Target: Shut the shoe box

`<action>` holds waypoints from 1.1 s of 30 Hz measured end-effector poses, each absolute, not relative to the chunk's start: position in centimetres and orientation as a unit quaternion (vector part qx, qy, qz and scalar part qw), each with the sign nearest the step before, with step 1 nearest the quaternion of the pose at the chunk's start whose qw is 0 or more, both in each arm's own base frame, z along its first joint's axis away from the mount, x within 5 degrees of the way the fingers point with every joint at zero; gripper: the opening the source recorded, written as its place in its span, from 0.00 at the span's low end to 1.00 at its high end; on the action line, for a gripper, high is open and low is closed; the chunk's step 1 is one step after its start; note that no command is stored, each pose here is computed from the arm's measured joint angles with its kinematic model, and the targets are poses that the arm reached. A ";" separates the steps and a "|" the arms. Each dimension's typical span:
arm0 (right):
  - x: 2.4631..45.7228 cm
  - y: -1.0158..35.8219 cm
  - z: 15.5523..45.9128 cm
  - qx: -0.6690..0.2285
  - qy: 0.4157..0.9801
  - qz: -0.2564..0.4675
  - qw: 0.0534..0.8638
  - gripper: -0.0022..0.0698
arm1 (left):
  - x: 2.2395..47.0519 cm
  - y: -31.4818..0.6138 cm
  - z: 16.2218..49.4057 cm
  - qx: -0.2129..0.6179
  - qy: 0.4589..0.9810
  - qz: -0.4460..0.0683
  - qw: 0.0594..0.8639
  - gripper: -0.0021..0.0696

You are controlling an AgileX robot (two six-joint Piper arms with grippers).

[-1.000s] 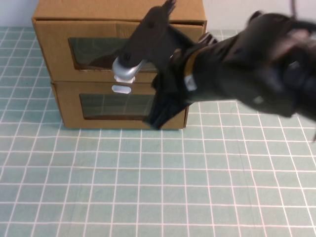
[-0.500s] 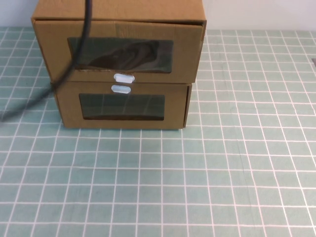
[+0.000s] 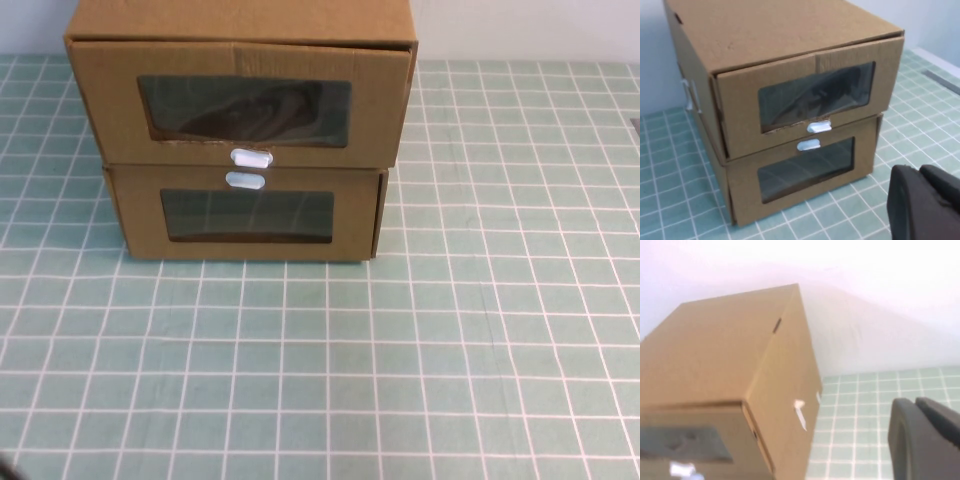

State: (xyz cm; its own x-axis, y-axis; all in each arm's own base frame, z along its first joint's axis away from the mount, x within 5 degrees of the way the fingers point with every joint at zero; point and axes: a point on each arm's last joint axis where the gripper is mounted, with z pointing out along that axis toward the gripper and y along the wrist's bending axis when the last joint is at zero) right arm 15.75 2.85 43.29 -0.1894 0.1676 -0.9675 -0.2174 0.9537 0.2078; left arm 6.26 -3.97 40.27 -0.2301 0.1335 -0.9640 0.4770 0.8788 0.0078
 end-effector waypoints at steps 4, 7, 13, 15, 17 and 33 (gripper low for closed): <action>12.4 2.5 39.4 -0.032 0.761 0.134 0.634 0.01 | 4.8 -3.6 37.4 0.184 0.760 -0.142 0.606 0.02; 10.4 2.4 36.2 -0.039 0.769 0.127 0.626 0.01 | 4.5 -3.5 35.3 0.181 0.767 -0.142 0.599 0.02; 8.1 1.9 31.5 -0.038 0.762 0.107 0.638 0.01 | 5.3 -3.5 32.6 0.167 0.785 -0.147 0.579 0.02; 7.7 1.8 30.5 -0.036 0.760 0.106 0.641 0.01 | 5.4 -3.5 32.5 0.161 0.782 -0.146 0.584 0.02; 7.6 1.8 29.9 -0.034 0.760 0.105 0.640 0.01 | 5.6 -3.4 32.6 0.156 0.778 -0.144 0.592 0.02; 7.6 1.9 28.5 -0.040 0.784 0.108 0.610 0.01 | 5.7 -3.3 32.6 0.151 0.774 -0.143 0.598 0.02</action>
